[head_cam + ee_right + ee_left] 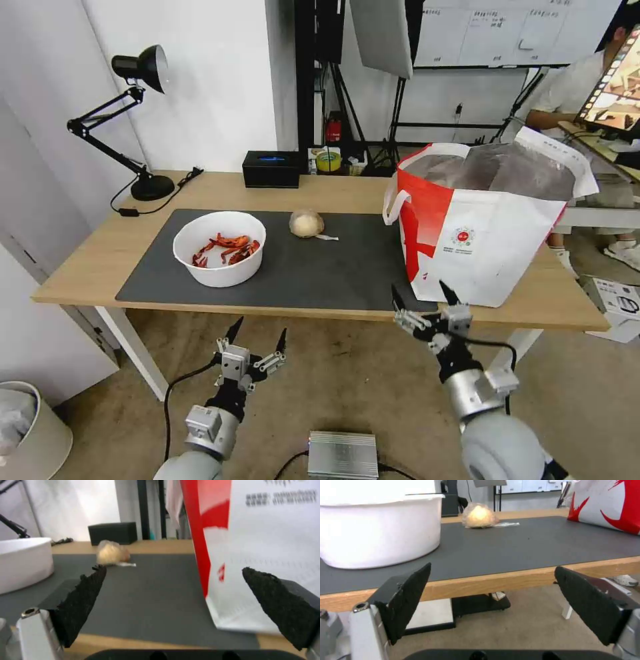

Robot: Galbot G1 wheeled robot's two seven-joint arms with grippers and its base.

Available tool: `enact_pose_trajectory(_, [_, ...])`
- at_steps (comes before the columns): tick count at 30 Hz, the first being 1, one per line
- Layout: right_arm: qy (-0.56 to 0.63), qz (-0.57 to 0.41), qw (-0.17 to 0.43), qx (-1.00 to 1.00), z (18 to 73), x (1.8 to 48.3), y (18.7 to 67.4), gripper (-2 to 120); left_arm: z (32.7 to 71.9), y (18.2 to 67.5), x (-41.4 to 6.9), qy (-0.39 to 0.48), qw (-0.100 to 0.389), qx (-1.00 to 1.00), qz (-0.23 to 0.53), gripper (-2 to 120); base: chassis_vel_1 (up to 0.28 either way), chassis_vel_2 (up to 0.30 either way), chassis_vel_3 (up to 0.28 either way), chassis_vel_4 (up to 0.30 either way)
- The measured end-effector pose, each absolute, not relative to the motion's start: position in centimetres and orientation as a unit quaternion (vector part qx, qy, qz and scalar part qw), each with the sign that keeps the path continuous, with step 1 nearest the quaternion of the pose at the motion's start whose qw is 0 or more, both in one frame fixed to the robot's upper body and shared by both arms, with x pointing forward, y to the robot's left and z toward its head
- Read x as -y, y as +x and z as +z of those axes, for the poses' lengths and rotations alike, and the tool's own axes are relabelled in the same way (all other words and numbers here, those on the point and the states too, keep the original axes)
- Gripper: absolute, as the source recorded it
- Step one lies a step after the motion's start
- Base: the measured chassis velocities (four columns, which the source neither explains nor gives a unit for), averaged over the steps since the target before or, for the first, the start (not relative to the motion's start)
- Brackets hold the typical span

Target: Pick up the trash from the table and place it into the takeout bag.

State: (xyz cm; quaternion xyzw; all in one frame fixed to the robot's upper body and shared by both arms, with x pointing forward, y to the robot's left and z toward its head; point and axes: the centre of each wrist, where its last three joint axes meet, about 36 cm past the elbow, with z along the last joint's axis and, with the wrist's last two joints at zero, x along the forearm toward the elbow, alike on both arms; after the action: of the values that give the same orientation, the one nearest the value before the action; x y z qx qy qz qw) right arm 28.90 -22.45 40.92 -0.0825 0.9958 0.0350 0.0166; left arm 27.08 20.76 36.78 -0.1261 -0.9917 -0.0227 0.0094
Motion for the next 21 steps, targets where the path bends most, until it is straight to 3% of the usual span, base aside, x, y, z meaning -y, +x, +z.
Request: enact_pose_trajectory(21, [-0.082,0.036,-0.018,-0.996,39.5,21.7,26.2,100,36.7,27.2,-21.2,-0.124,0.011,0.992,-0.026,100,0.0,0.0,0.0,0.0])
